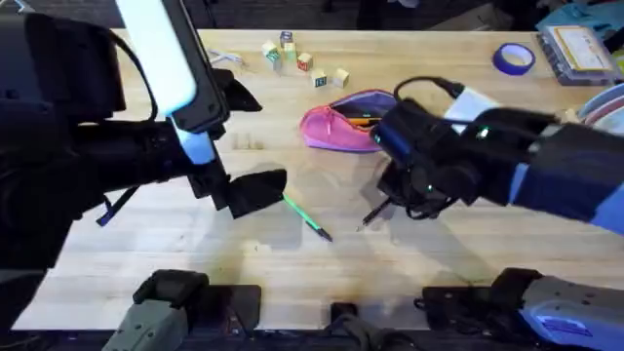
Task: Unzip the bag, pick up the pens from the table one at a time and place them inside, then zip the bag closed.
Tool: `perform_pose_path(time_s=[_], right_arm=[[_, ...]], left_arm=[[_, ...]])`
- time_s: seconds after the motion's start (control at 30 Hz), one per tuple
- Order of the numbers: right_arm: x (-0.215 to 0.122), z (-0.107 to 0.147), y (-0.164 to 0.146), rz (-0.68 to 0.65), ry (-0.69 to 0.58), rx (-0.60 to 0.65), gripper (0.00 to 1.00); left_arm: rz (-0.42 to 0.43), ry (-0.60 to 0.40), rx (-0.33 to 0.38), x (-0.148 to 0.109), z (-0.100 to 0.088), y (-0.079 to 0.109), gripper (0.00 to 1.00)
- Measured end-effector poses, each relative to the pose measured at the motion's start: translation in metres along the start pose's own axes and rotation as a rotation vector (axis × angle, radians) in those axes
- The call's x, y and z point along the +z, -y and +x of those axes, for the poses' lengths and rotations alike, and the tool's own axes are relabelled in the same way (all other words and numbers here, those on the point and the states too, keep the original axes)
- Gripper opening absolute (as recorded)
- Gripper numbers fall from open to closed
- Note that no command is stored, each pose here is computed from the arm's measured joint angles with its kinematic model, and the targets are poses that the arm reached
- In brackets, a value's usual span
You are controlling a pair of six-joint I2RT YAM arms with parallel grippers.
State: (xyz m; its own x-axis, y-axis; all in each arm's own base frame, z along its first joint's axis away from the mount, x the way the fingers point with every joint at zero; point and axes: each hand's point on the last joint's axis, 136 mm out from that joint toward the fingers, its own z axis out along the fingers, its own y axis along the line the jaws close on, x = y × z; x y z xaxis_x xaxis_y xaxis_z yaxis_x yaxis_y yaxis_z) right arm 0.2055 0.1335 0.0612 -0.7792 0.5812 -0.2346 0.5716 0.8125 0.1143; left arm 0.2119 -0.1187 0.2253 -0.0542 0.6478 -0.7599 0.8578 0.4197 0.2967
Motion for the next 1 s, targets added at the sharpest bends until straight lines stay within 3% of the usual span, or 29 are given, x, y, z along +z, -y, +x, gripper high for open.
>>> perform_pose_path(time_s=[0.37,0.9,0.93,1.0], right_arm=[[-0.047,-0.037,-0.034,-0.083,0.061,-0.212,0.031],[-0.094,-0.106,-0.072,-0.092,0.374,-0.753,0.032],[-0.100,-0.115,-0.085,-0.096,0.447,-0.879,0.034],[-0.105,-0.121,-0.093,-0.092,0.496,-0.979,0.034]], left_arm=[[0.000,0.000,0.000,0.000,0.000,0.000,0.993],[0.000,0.000,0.000,0.000,0.000,0.000,0.993],[0.000,0.000,0.000,0.000,0.000,0.000,0.993],[0.000,0.000,0.000,0.000,0.000,0.000,0.993]])
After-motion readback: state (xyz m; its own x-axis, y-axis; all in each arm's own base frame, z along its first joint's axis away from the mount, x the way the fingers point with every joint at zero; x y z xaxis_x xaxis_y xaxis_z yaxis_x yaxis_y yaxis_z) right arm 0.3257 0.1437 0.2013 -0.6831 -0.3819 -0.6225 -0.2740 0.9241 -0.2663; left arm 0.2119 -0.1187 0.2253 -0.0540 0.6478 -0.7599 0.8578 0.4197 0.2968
